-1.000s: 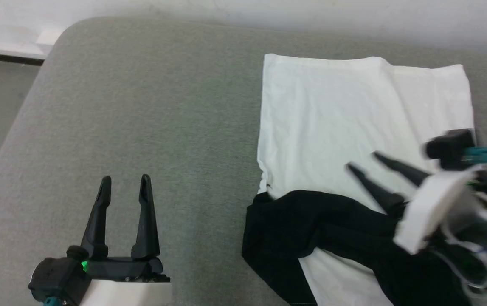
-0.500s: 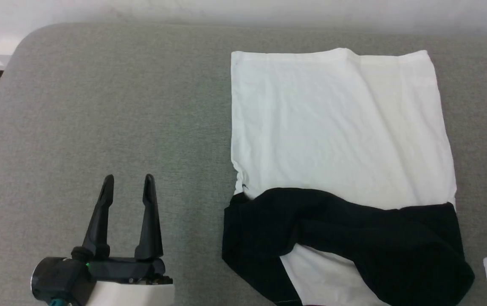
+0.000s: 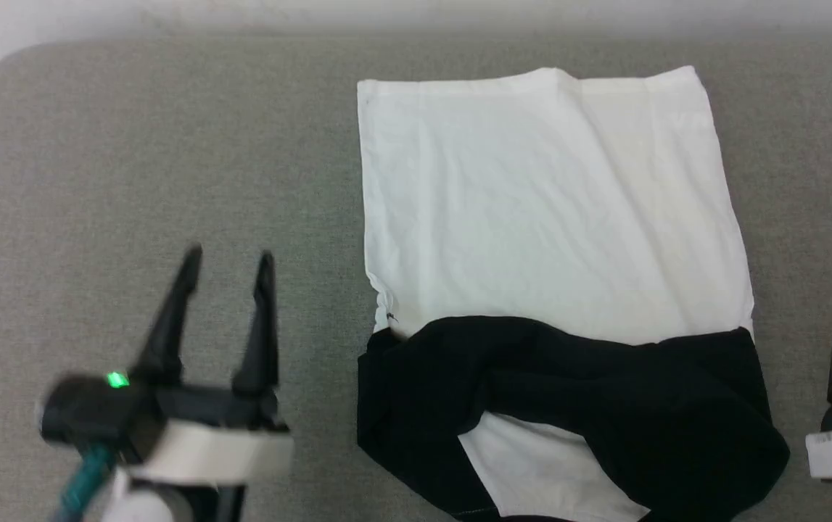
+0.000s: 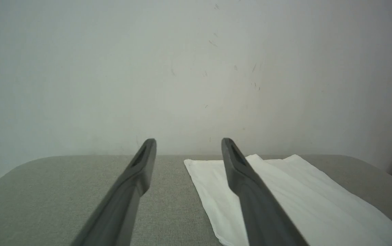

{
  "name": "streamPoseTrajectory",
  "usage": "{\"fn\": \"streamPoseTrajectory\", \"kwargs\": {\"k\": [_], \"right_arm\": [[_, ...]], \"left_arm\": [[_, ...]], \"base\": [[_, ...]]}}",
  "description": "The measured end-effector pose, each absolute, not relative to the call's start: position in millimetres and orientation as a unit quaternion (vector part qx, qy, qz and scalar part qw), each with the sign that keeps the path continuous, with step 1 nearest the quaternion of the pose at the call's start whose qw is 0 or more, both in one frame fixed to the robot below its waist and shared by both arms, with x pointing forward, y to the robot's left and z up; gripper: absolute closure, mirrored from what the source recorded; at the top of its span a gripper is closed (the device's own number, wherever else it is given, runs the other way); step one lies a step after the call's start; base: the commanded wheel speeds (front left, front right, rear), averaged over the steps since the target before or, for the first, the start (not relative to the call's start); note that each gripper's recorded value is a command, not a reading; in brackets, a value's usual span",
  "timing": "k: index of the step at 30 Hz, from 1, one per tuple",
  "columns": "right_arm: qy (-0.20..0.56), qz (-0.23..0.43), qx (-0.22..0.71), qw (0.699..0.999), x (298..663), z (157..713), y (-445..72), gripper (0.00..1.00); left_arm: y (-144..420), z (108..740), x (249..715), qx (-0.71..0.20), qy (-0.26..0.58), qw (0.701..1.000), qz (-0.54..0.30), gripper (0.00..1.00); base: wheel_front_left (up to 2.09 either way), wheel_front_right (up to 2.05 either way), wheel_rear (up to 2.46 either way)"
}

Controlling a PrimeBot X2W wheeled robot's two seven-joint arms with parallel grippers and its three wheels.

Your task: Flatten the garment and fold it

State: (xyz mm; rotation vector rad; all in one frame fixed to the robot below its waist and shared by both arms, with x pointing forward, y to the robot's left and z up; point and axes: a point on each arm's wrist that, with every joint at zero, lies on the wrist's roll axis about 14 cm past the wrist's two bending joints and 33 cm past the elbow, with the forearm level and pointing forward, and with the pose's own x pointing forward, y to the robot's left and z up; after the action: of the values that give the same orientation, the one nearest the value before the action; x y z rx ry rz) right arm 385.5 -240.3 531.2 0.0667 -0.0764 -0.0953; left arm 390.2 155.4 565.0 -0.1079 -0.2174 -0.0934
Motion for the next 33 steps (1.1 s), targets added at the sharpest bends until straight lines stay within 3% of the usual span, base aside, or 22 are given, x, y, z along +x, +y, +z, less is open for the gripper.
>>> {"fn": "streamPoseTrajectory", "kwargs": {"k": [11, 16, 24, 33], "right_arm": [[-0.053, -0.011, 0.032, 0.998, 435, 534, -217, 0.0], [-0.026, -0.002, 0.035, 0.999, 455, 508, -213, 0.0], [0.022, 0.007, 0.042, 0.999, 476, 455, -209, 0.0], [0.061, -0.013, 0.031, 0.998, 478, 416, -225, 0.0]], "left_arm": [[136, 636, 516, 0.055, -0.109, 0.982, -0.146, 0.0], [120, 628, 579, 0.093, -0.041, 0.98, -0.171, 0.0], [109, 544, 647, 0.122, 0.131, 0.965, -0.191, 0.0], [101, 437, 665, 0.108, 0.306, 0.924, -0.204, 0.0]], "base": [[0.0, 0.0, 0.0], [0.0, 0.0, 0.0], [0.0, 0.0, 0.0], [0.0, 0.0, 0.0]]}}
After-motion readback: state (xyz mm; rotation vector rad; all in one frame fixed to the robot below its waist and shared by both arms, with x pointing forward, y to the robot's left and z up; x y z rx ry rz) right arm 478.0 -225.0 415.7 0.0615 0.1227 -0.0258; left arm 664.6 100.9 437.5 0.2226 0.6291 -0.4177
